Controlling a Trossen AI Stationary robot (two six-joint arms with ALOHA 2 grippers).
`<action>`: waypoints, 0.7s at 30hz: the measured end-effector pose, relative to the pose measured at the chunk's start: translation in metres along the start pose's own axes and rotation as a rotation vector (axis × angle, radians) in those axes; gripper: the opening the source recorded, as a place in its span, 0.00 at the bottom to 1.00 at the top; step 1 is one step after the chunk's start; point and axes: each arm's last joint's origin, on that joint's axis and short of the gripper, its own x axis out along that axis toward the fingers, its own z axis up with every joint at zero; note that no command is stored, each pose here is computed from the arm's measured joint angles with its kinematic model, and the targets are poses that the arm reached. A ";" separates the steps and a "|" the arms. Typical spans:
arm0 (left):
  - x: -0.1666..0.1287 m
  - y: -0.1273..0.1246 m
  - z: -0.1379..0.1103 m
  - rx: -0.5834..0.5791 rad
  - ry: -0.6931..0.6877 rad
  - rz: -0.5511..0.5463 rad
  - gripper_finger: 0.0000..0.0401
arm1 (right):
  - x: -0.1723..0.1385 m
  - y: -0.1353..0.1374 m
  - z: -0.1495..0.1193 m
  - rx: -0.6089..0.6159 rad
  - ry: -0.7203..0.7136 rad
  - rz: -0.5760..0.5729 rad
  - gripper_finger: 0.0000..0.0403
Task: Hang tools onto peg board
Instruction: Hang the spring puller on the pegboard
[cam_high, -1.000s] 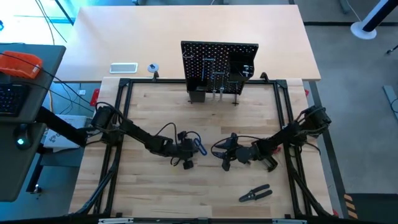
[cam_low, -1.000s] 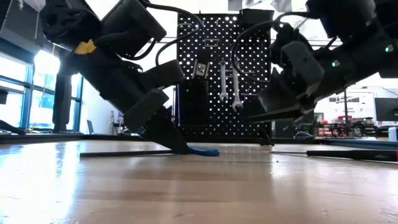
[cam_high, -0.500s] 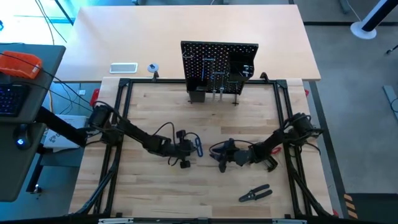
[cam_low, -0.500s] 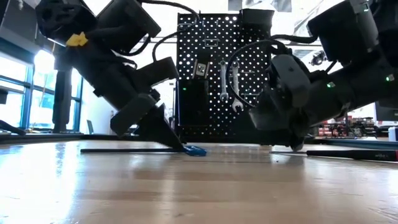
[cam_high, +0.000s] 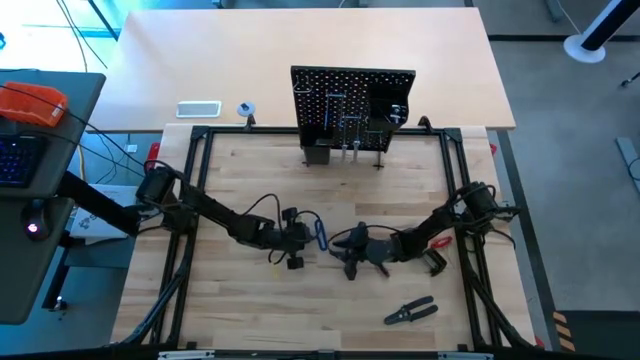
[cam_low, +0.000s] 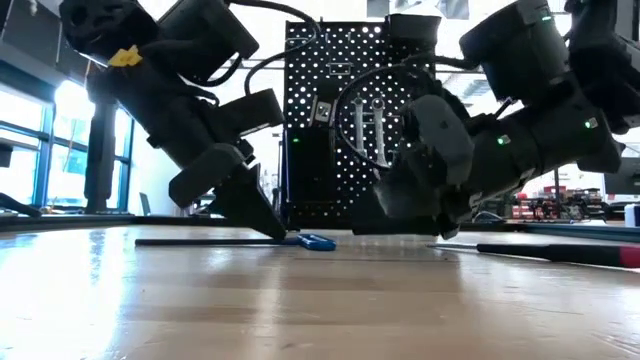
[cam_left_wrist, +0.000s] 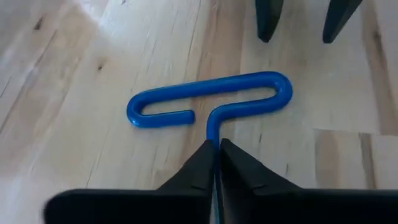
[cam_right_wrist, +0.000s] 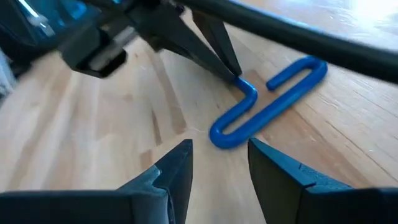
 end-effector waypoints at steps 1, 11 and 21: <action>0.000 0.000 0.000 -0.006 0.003 0.005 0.08 | 0.001 0.000 0.000 -0.008 0.010 -0.009 0.37; 0.010 0.024 0.003 -0.103 0.034 -0.038 0.29 | -0.002 0.003 0.007 -0.088 -0.001 -0.003 0.37; 0.027 0.035 -0.004 -0.111 0.088 -0.189 0.18 | 0.014 0.009 0.016 -0.131 0.122 -0.094 0.37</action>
